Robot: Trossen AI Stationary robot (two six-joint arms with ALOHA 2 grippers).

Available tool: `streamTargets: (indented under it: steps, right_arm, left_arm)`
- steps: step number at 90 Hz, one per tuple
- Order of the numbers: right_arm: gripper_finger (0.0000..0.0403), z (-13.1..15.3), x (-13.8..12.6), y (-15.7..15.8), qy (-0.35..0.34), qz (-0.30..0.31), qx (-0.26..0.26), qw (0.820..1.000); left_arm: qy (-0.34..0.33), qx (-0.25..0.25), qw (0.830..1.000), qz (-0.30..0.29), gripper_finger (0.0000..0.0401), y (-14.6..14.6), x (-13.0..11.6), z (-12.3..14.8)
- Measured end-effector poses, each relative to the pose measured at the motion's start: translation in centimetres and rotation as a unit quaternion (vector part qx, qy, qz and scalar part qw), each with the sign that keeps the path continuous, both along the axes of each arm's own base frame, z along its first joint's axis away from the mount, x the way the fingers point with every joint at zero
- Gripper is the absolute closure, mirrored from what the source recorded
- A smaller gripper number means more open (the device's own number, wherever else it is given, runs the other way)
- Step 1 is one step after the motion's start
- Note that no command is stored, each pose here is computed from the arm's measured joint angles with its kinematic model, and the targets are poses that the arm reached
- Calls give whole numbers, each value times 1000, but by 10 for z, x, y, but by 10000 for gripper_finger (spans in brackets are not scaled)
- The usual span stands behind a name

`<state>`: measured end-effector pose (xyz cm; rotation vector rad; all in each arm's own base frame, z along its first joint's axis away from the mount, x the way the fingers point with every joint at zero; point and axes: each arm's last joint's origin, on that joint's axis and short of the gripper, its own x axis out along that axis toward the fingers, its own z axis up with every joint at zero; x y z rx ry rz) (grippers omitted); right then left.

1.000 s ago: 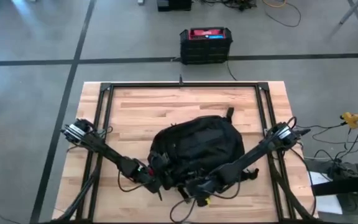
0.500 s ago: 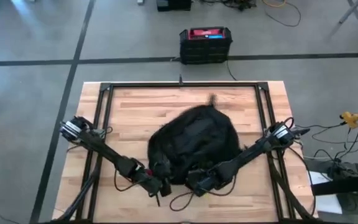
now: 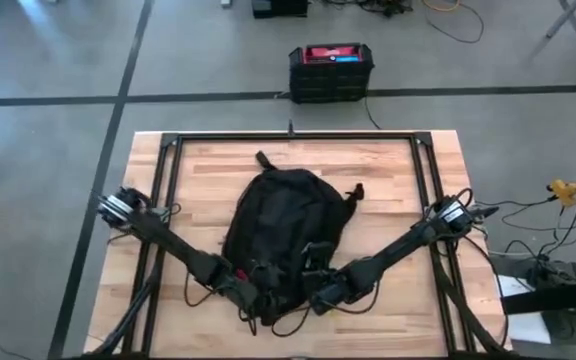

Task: Unpack backpack
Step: Close the black backpack

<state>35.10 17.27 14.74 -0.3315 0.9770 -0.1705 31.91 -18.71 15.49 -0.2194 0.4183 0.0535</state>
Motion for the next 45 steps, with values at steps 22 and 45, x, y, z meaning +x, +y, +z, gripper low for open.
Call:
streamTargets:
  steps: [22, 45]
  right_arm:
    - [403, 0, 1, 1, -4, -6, 18, 1000]
    - [403, 6, -2, 2, -4, -4, 23, 1000]
  left_arm:
    - [97, 30, 995, 26, 172, -15, 33, -8]
    - [251, 69, 958, 118, 165, -10, 52, -20]
